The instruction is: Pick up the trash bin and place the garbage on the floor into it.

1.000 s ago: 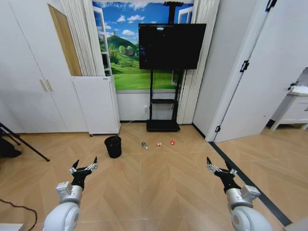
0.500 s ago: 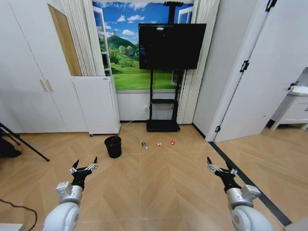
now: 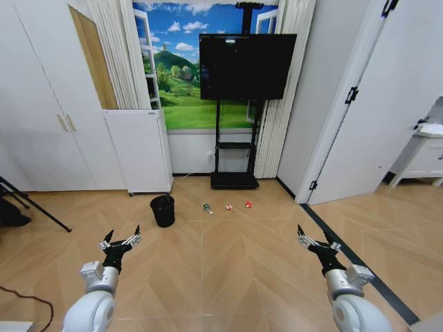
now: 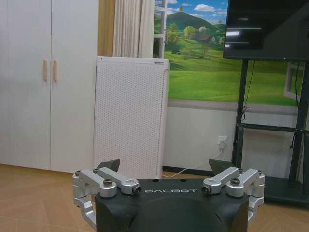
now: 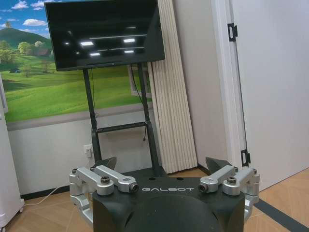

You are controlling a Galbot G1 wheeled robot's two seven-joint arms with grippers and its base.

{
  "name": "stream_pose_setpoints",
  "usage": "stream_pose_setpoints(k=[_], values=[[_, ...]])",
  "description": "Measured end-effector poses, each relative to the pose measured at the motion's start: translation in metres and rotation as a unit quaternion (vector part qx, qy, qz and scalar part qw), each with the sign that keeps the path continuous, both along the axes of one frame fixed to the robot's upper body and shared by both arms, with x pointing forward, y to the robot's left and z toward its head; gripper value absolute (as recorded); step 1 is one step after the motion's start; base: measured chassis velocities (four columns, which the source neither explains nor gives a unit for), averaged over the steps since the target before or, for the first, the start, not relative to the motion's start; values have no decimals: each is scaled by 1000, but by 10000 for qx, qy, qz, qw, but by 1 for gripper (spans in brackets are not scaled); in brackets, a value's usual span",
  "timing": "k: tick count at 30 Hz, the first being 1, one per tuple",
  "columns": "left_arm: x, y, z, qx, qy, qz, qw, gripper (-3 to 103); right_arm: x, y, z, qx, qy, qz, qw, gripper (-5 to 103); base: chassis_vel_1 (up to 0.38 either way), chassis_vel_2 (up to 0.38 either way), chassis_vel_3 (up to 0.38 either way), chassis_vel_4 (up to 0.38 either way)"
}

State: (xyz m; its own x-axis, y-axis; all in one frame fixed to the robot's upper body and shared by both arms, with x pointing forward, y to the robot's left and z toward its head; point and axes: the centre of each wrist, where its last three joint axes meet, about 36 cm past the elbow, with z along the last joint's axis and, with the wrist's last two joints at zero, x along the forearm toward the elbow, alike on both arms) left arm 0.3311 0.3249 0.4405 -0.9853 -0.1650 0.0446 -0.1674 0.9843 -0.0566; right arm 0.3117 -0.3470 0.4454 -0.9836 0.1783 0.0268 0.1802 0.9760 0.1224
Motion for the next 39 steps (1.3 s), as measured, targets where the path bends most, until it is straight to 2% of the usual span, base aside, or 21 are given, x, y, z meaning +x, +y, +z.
stream_pose_setpoints(k=[15, 39], values=[[-6, -2, 0, 15, 12, -14, 10000, 100, 2, -3, -5, 97, 99, -126, 9998, 100, -15, 17, 19, -13], [-4, -2, 0, 13, 5, -30, 10000, 100, 2, -5, -3, 72, 71, -111, 9999, 100, -179, 183, 176, -183]])
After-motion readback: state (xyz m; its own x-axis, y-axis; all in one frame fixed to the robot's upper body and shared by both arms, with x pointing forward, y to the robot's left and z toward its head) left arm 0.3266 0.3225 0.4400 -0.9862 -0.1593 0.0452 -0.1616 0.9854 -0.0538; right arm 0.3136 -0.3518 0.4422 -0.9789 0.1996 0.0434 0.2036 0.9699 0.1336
